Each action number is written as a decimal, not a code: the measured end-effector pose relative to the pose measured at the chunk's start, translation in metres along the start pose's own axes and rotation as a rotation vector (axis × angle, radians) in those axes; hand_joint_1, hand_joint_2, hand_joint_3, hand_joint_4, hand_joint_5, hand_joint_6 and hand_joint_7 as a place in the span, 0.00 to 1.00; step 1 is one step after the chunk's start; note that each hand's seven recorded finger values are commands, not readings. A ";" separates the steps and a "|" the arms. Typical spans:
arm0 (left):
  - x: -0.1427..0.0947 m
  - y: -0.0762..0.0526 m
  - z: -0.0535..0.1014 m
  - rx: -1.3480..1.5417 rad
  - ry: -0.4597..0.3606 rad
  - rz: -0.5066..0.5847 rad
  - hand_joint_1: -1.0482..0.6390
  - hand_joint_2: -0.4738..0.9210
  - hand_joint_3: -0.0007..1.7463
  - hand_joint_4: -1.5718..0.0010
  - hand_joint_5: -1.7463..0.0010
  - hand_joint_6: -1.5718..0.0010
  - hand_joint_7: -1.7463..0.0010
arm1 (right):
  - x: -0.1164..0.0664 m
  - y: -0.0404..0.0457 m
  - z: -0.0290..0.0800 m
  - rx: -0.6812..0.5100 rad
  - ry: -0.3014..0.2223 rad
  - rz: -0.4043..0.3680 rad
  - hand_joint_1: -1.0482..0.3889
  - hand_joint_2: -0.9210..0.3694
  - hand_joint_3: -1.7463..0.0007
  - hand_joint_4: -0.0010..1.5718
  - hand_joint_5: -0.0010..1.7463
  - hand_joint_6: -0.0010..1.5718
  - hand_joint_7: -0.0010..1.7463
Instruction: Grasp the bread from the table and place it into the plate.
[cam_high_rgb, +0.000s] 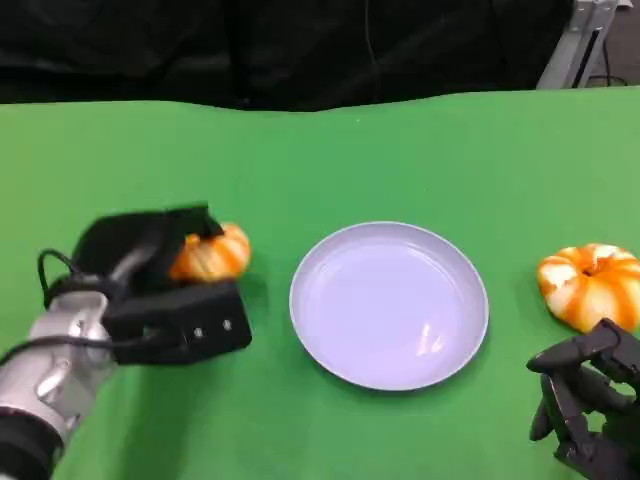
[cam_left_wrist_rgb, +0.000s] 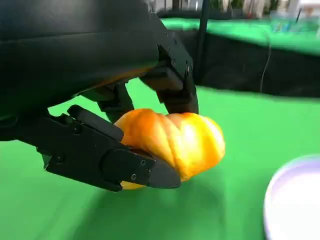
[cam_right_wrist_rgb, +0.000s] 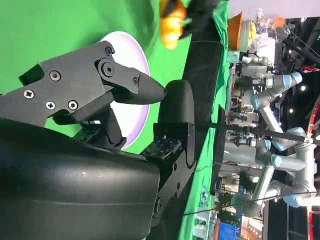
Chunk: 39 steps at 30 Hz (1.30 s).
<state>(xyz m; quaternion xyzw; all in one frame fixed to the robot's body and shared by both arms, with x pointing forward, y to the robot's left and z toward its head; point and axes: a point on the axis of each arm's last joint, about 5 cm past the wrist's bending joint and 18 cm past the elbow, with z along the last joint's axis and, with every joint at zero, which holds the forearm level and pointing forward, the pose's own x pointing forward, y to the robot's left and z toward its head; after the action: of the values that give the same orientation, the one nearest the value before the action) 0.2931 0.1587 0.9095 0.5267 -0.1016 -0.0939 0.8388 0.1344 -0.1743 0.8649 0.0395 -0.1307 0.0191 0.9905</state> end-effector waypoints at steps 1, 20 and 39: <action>0.001 0.006 0.001 -0.010 -0.010 0.022 0.58 0.93 0.37 0.59 0.00 0.68 0.00 | 0.000 -0.0001 0.000 0.000 0.000 0.000 0.62 0.12 0.56 0.56 0.95 0.50 0.82; 0.005 0.029 0.072 -0.053 -0.400 -0.013 0.57 0.92 0.29 0.60 0.00 0.63 0.03 | 0.000 -0.0004 0.000 -0.001 -0.002 0.006 0.62 0.13 0.55 0.56 0.96 0.49 0.83; 0.018 -0.015 0.105 0.006 -0.520 -0.119 0.58 1.00 0.11 0.60 0.00 0.65 0.07 | 0.000 0.0029 0.003 0.001 -0.015 -0.013 0.62 0.15 0.53 0.54 0.95 0.49 0.83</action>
<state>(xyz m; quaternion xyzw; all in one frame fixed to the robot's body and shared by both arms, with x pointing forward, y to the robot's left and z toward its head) 0.2817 0.0567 0.9415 0.4921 -0.2830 -0.2750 0.7760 0.1337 -0.1717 0.8680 0.0409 -0.1380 0.0124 0.9895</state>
